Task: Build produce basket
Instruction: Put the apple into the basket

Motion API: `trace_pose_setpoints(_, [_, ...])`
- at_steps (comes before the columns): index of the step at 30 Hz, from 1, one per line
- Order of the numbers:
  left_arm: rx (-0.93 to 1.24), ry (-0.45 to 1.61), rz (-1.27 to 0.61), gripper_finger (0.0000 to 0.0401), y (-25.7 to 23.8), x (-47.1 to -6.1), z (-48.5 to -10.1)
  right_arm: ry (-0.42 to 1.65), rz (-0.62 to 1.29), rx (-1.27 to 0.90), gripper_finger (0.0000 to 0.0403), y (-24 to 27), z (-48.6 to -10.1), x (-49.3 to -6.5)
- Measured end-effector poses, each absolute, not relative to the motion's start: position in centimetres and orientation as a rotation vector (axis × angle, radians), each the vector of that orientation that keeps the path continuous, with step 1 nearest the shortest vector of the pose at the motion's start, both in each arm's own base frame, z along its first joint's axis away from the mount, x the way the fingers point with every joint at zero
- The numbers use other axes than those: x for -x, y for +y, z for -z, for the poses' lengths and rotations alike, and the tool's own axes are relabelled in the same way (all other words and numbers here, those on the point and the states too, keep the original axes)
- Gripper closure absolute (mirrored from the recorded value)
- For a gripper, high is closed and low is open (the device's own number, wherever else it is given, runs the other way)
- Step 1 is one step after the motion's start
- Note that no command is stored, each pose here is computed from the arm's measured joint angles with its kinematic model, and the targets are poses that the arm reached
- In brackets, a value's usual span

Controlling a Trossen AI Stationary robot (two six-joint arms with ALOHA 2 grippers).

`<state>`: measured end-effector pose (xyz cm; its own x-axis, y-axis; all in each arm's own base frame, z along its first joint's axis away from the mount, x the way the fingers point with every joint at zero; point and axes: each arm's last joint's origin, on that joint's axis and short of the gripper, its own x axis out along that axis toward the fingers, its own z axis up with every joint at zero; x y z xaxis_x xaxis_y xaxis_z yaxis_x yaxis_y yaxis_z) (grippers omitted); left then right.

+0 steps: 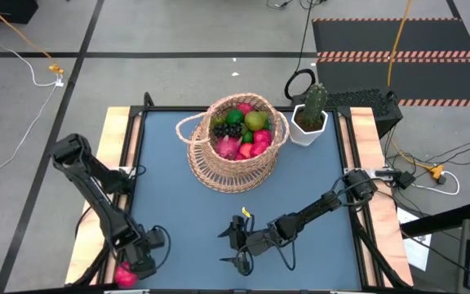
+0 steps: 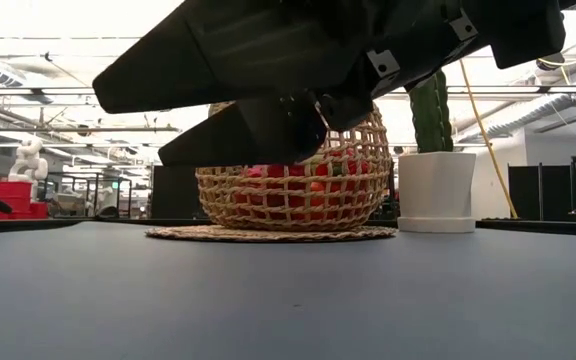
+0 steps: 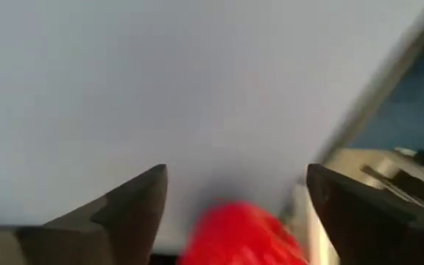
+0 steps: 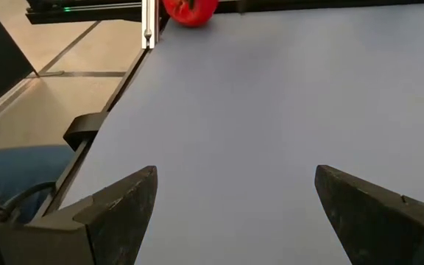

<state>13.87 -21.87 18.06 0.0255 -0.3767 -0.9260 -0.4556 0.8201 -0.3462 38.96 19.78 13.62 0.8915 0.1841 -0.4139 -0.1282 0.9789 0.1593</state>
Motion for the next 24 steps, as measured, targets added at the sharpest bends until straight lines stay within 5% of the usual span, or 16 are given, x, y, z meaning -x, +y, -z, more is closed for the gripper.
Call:
trace_pose_setpoints(13, [0.583,1.472,-0.26,0.0023,-21.0,-14.1,-14.2,0.407,-0.177,-0.089,0.0039,19.8,-13.9,-39.1])
trace_pose_setpoints(24, [0.943,1.458,-0.607,0.0022,-20.2,-15.7,-14.6,0.359,-0.176,-0.107,0.0039,19.5,-14.4,-39.5])
